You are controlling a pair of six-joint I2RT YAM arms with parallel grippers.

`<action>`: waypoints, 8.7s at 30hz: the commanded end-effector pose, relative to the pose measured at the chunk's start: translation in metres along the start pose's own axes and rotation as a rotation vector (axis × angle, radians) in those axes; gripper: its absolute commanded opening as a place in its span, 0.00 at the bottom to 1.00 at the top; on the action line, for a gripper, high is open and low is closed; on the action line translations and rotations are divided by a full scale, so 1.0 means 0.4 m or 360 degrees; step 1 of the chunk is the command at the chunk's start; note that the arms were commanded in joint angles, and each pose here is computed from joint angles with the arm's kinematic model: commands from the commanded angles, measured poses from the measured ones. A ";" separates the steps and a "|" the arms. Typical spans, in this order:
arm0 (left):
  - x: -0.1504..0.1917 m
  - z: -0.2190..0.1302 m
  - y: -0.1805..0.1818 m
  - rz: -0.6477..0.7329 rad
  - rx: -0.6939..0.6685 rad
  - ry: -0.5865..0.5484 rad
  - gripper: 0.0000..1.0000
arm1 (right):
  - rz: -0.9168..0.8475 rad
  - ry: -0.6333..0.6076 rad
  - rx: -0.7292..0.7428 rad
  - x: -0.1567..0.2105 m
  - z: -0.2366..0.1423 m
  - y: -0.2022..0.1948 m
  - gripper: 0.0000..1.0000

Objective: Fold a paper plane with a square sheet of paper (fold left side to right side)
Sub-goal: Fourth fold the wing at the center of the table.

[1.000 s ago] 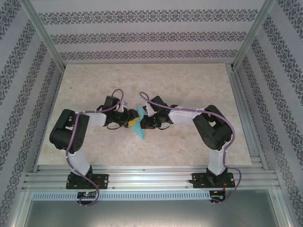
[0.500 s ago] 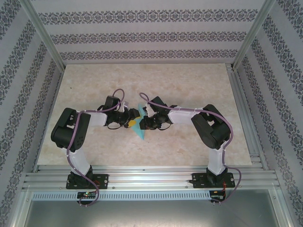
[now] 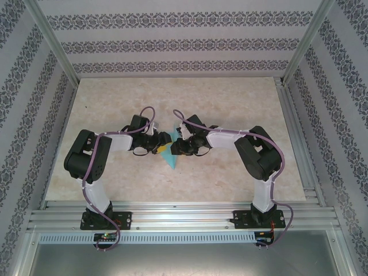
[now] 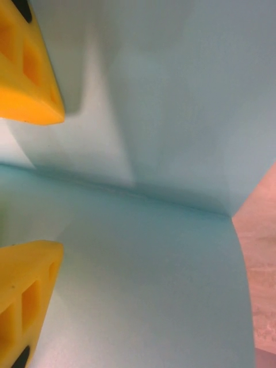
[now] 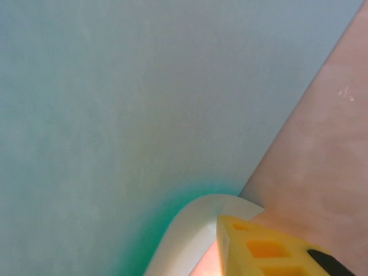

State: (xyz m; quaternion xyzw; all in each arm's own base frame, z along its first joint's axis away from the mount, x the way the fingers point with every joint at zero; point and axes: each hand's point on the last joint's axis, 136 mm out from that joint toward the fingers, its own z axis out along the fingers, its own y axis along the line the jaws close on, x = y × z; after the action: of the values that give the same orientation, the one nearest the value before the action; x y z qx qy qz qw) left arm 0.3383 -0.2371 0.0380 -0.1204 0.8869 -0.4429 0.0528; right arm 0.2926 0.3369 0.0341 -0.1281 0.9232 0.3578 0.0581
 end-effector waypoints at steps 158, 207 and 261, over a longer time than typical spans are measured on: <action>0.029 -0.001 0.197 -0.0005 -0.0503 0.0160 0.17 | -0.0016 0.0142 -0.0057 -0.051 0.037 -0.074 0.05; 0.026 -0.006 0.176 0.0024 -0.0502 0.0159 0.21 | 0.0042 0.0163 -0.0049 -0.031 0.041 -0.047 0.06; 0.024 0.025 -0.041 0.0105 -0.0202 0.0166 0.10 | 0.0155 0.0426 0.0221 0.077 0.086 -0.160 0.07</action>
State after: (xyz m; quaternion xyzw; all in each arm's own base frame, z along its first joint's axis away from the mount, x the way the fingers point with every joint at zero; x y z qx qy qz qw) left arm 0.3260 -0.2546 0.0501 -0.0636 0.9187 -0.3898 0.0056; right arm 0.3134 0.3345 0.0116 -0.1345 0.9248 0.3558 -0.0110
